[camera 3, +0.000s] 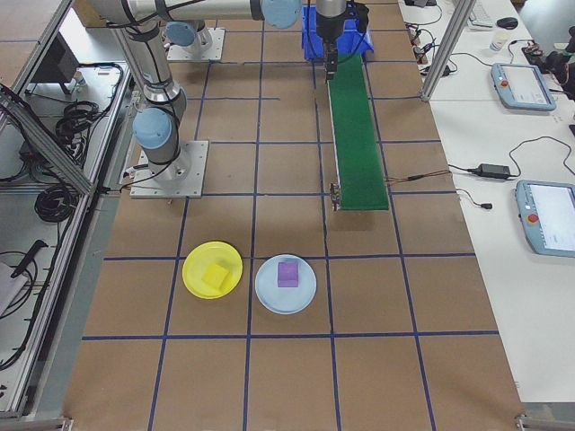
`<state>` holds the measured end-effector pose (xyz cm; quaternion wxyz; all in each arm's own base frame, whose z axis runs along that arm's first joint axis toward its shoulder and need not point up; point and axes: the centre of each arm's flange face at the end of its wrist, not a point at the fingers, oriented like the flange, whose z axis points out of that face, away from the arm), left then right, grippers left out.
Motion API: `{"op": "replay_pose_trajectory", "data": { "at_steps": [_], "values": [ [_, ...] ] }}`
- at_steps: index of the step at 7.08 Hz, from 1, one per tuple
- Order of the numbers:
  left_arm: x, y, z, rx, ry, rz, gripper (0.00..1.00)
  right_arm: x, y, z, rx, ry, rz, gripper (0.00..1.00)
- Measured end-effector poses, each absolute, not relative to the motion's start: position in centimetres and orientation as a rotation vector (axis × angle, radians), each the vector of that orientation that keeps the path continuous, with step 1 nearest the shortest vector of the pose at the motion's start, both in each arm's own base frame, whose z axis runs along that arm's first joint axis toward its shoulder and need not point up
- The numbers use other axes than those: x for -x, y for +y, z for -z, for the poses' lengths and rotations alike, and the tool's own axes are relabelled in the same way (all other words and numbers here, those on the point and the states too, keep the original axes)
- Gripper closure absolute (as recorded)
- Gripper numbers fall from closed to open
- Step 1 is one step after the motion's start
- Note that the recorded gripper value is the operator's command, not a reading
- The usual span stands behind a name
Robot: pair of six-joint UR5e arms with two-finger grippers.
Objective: Move block left to right into plate
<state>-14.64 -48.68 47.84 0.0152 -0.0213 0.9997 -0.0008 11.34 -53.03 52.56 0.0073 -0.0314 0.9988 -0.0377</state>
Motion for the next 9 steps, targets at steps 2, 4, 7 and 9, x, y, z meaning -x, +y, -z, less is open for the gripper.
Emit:
{"op": "replay_pose_trajectory", "data": {
  "at_steps": [2,4,7,9],
  "values": [
    [14.5,-48.7,-47.6,0.07,3.111,-0.004,0.0,-12.8,-52.9,-51.8,0.126,3.112,0.057,0.0],
    [14.6,-48.3,-47.5,0.068,3.111,-0.021,0.0,-12.9,-52.6,-50.4,0.1,3.117,-0.024,0.0],
    [14.7,-48.7,-47.2,0.067,3.122,-0.008,0.0,-12.6,-52.1,-50.7,-0.067,3.128,-0.058,0.0],
    [14.8,-49.4,-47.2,0.078,3.14,0.048,0.0,-12.3,-51.8,-51.1,-0.111,3.137,-0.06,0.0]
  ]
}}
